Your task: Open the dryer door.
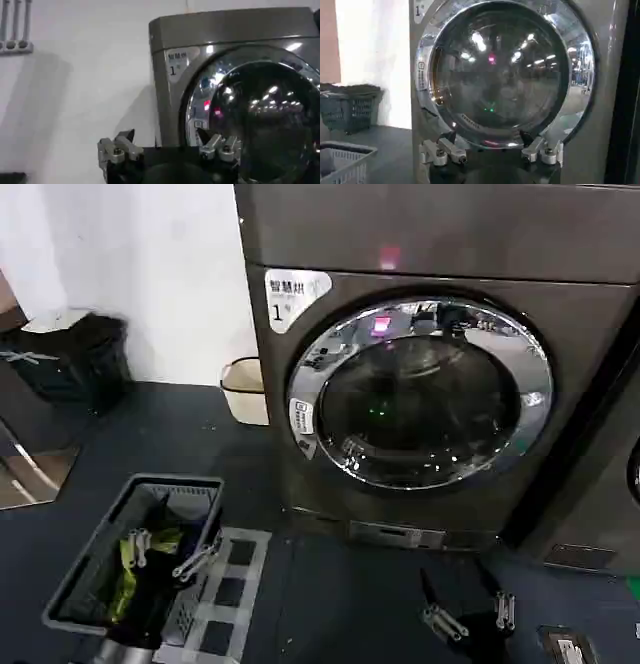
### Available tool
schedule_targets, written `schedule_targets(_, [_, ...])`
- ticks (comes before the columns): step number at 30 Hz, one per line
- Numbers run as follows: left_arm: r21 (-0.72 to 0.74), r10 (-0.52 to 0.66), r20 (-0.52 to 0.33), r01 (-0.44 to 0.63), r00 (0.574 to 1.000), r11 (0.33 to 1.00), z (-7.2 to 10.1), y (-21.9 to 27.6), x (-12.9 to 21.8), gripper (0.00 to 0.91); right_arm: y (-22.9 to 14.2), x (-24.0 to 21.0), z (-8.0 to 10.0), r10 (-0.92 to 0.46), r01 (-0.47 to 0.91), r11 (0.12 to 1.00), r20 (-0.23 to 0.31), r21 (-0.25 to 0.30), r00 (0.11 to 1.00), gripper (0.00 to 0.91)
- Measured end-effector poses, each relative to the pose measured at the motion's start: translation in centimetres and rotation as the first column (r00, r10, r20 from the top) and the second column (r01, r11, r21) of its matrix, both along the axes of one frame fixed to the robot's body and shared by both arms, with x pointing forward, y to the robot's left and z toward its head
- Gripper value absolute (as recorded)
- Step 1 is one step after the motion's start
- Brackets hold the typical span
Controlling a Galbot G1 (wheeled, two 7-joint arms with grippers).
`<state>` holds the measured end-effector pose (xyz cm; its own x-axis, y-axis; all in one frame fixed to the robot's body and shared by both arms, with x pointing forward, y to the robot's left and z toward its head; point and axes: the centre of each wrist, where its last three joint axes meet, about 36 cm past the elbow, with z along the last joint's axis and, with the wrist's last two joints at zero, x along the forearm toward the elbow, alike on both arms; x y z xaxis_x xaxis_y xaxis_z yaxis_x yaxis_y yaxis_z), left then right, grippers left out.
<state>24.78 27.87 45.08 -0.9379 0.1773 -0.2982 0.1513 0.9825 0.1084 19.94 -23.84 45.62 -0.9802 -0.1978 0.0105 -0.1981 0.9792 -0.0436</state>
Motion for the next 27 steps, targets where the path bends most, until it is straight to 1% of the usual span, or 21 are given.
schedule_targets(5, [-0.016,0.000,-0.005,0.000,1.000,1.000,0.0,-0.1,0.0,0.907,-1.5,1.9,0.8,0.077,-0.077,0.997,0.005,0.007,0.997,0.907])
schedule_targets(10, [-0.032,-0.006,-0.018,0.006,1.000,0.999,-0.7,0.0,0.0,0.907,-3.9,5.2,1.9,0.146,-0.147,0.989,0.040,0.011,0.988,0.907])
schedule_targets(13, [-0.023,-0.003,-0.021,0.002,1.000,1.000,-1.2,0.3,-0.1,0.907,-4.8,7.4,2.3,0.209,-0.208,0.978,0.058,-0.016,0.976,0.907])
schedule_targets(15, [-0.018,0.000,-0.024,-0.001,1.000,1.000,-1.4,0.5,-0.2,0.907,-5.3,8.8,2.5,0.247,-0.244,0.969,0.066,-0.044,0.967,0.907])
schedule_targets(20, [-0.022,0.007,-0.027,-0.007,1.000,1.000,-1.5,1.0,-0.7,0.907,-5.9,12.2,2.2,0.329,-0.320,0.940,0.068,-0.115,0.942,0.907])
schedule_targets(23, [-0.025,0.009,-0.024,-0.009,1.000,1.000,-1.5,1.2,-0.8,0.907,-5.9,14.4,2.0,0.378,-0.367,0.919,0.062,-0.147,0.924,0.907])
schedule_targets(25, [-0.025,0.010,-0.022,-0.010,1.000,1.000,-1.6,1.2,-0.8,0.907,-5.8,15.8,1.9,0.412,-0.400,0.904,0.058,-0.153,0.909,0.907])
schedule_targets(27, [-0.023,0.010,-0.024,-0.010,1.000,1.000,-1.7,1.3,-0.8,0.907,-5.4,17.2,1.7,0.443,-0.433,0.890,0.051,-0.143,0.895,0.907])
